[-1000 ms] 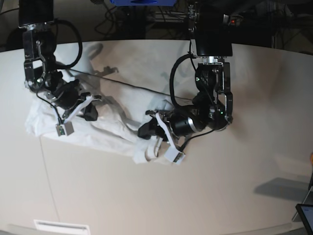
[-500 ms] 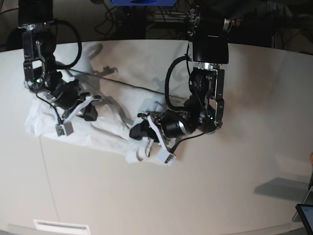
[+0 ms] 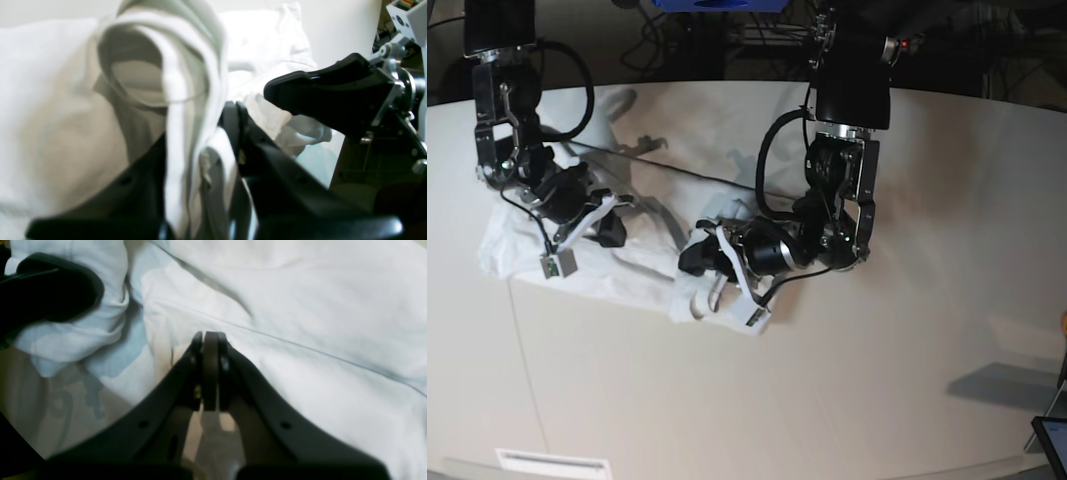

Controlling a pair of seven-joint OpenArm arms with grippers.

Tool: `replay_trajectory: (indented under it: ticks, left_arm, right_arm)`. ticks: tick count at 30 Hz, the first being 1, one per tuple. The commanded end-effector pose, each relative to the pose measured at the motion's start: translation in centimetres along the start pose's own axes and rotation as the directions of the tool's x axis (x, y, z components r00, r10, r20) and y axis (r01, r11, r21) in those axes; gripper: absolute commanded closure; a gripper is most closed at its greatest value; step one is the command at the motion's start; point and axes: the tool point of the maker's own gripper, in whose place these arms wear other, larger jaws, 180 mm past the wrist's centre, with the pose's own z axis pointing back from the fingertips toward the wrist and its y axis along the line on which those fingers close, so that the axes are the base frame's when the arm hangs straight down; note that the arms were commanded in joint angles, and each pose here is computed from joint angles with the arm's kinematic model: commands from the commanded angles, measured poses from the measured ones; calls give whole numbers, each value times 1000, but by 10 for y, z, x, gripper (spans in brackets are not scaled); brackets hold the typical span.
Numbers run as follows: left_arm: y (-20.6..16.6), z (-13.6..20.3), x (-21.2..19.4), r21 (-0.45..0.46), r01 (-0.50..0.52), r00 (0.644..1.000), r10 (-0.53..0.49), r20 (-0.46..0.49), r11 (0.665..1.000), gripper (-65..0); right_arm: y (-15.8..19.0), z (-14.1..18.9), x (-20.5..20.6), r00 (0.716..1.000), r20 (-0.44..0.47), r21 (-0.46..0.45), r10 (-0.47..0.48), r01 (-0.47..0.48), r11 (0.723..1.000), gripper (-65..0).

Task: Fold the T-shirt properly
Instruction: 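Lift the strip end with the left gripper and fold it toward the right gripper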

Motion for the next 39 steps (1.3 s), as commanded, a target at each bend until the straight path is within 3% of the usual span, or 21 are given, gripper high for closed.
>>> replay_trajectory:
  ticks: [1,14,16,20,22,29,34,39]
  left_arm:
    - [-9,2,23,-31,27,998,-25,66,999,0]
    - [-5,13,23,-6,69,997,-69,28,998,-10]
    - [-10,17,31,-3,95,994,-95,49,995,-79]
    - [-16,20,40,-2,120,990,-119,73,993,-287]
    - [-16,21,42,-2,122,989,-122,81,993,-341]
    - [-26,15,45,-27,115,989,-112,93,993,-346]
    - [-32,24,62,-84,88,983,-73,170,993,-343]
    - [18,64,76,44,76,975,-84,204,996,-339]
  right_arm:
    - [2,3,16,999,47,10,16,-17,1000,-7]
    - [-5,-2,7,1000,24,0,-7,7,1000,-7]
    - [-7,-3,4,1000,16,-3,-15,15,1000,-7]
    - [-7,-4,3,1000,14,-4,-16,16,1000,-7]
    - [-7,-4,3,1000,14,-4,-16,16,1000,-7]
    - [-7,-4,4,1000,15,-4,-16,16,1000,-7]
    - [-6,-3,5,1000,19,-2,-13,13,1000,-6]
    - [-4,-1,12,999,35,1,3,-3,1000,-4]
